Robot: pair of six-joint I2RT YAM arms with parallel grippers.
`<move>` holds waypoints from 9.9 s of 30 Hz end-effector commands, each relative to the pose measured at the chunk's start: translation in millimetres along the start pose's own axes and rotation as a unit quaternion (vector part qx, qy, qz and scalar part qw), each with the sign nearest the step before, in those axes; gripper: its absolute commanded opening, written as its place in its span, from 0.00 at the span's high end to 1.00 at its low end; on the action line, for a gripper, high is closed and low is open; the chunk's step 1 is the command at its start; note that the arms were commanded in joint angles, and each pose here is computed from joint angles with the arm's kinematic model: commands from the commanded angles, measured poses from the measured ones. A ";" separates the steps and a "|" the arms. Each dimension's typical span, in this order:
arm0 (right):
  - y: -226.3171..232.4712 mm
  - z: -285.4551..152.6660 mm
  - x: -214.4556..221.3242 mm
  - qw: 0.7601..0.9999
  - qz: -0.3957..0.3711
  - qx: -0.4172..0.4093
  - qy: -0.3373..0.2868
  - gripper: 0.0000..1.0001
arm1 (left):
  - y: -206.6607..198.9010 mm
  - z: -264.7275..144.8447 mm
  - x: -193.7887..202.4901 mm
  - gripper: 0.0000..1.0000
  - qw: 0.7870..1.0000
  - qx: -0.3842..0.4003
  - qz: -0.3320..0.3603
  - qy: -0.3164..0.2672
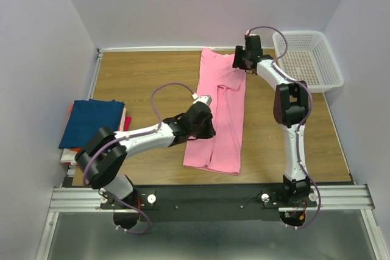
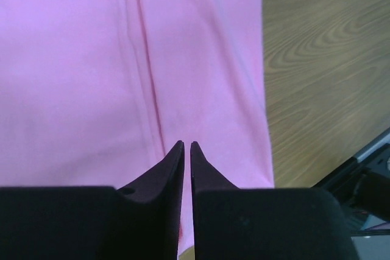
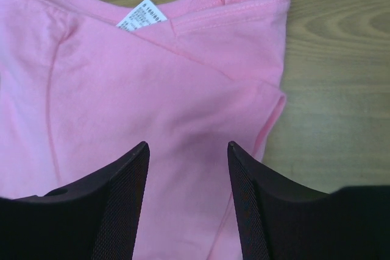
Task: Fold and stack the t-shirts
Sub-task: Fold the tshirt
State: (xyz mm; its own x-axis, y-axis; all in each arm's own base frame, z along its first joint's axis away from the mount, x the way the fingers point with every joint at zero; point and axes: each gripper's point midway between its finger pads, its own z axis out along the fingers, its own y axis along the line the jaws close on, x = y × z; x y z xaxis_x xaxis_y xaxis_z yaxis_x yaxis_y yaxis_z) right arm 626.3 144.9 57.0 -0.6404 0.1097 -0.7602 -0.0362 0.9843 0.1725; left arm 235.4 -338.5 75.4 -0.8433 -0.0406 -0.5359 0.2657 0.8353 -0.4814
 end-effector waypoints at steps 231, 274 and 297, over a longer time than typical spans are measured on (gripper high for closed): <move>33.4 -136.3 95.4 0.994 0.086 0.021 0.065 0.46 | 118.4 51.8 -246.7 0.87 0.982 -0.101 -0.051 -0.152; 21.4 -256.6 198.2 0.988 0.137 0.027 0.058 0.53 | 102.0 3.8 -59.7 0.55 0.990 -0.022 -0.095 -0.103; 10.0 -221.9 230.4 0.979 0.149 0.051 0.131 0.57 | 133.5 23.2 -52.6 0.53 0.990 -0.080 -0.091 -0.076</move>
State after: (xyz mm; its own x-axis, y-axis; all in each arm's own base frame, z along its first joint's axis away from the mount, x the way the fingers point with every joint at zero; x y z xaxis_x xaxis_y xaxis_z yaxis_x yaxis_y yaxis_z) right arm 314.2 147.6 28.2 -0.7787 0.3571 -0.5158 0.2463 0.9302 0.2721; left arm 327.7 -239.1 32.3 -0.7754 -0.2936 -0.5590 0.0263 0.8696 -0.4931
